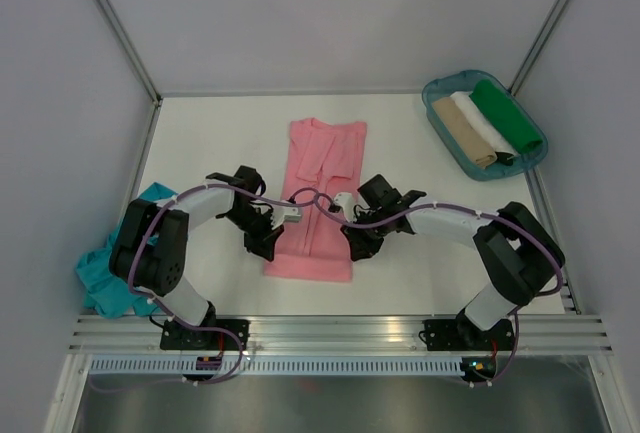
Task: Roll the t-shirts
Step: Roll the tshirt
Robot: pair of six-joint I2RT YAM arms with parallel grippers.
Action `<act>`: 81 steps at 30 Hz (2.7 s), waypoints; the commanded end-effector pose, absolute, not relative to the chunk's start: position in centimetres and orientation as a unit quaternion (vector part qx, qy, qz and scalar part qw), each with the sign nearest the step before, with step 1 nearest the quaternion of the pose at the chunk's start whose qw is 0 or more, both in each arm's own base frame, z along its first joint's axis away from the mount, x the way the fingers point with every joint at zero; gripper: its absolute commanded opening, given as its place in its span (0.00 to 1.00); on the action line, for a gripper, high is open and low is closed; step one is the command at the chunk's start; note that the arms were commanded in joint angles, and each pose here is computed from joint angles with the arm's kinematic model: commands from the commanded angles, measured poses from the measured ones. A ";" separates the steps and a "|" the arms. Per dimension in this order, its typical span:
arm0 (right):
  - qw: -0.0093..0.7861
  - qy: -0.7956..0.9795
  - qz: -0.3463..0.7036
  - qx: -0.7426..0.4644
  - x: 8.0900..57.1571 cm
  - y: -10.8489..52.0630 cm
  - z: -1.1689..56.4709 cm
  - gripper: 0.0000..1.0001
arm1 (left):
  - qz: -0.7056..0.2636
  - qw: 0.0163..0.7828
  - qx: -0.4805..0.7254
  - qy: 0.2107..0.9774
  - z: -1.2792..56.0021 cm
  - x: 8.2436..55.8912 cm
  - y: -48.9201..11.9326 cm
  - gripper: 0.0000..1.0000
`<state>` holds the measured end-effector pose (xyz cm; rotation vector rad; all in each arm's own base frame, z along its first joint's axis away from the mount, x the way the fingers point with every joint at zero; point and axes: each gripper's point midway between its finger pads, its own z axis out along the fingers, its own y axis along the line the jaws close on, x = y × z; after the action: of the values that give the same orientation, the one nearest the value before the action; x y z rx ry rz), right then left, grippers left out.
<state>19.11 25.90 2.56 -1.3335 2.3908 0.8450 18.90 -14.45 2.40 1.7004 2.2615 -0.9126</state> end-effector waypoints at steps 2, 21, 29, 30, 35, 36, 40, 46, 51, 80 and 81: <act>0.255 0.802 0.279 -0.463 22.3 27.1 7.4 0.27 | -0.304 0.109 0.552 0.769 3.2 20.6 -15.3 0.14; 0.304 0.610 0.198 -0.704 12.8 30.3 5.8 0.42 | -0.213 0.269 0.559 0.755 8.7 23.5 -14.6 0.42; 0.312 0.613 0.186 -0.702 12.6 29.5 5.1 0.42 | -0.142 0.361 0.654 0.650 8.5 18.1 -13.6 0.46; 0.317 0.614 0.180 -0.700 12.9 29.5 5.0 0.43 | -0.126 0.352 0.665 0.647 7.0 17.5 -13.1 0.49; 0.285 0.630 0.149 -0.707 13.4 28.9 3.1 0.40 | -0.106 0.346 0.709 0.605 5.7 16.5 -13.7 0.53; 0.296 0.628 0.152 -0.704 13.6 29.3 3.3 0.40 | -0.110 0.337 0.714 0.604 5.4 16.4 -13.9 0.53; 0.301 0.630 0.145 -0.701 14.0 29.5 3.2 0.40 | -0.116 0.311 0.726 0.602 4.2 16.2 -14.1 0.53; 0.292 0.637 0.143 -0.699 14.0 29.4 2.7 0.40 | -0.091 0.302 0.740 0.594 2.7 17.1 -13.8 0.52; 0.283 0.644 0.149 -0.695 13.7 29.3 2.2 0.35 | -0.095 0.297 0.740 0.596 2.2 17.4 -14.2 0.52; 0.124 0.645 0.366 -0.659 10.0 27.9 7.9 0.00 | -0.342 0.071 0.677 0.648 6.5 8.4 -14.8 0.02; 0.121 0.649 0.370 -0.654 10.2 27.9 8.0 0.00 | -0.345 0.069 0.668 0.656 6.5 8.7 -14.6 0.02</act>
<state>11.67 27.61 6.32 -1.8987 1.9127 0.8763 10.48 -14.42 5.10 2.0306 1.9511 -0.8388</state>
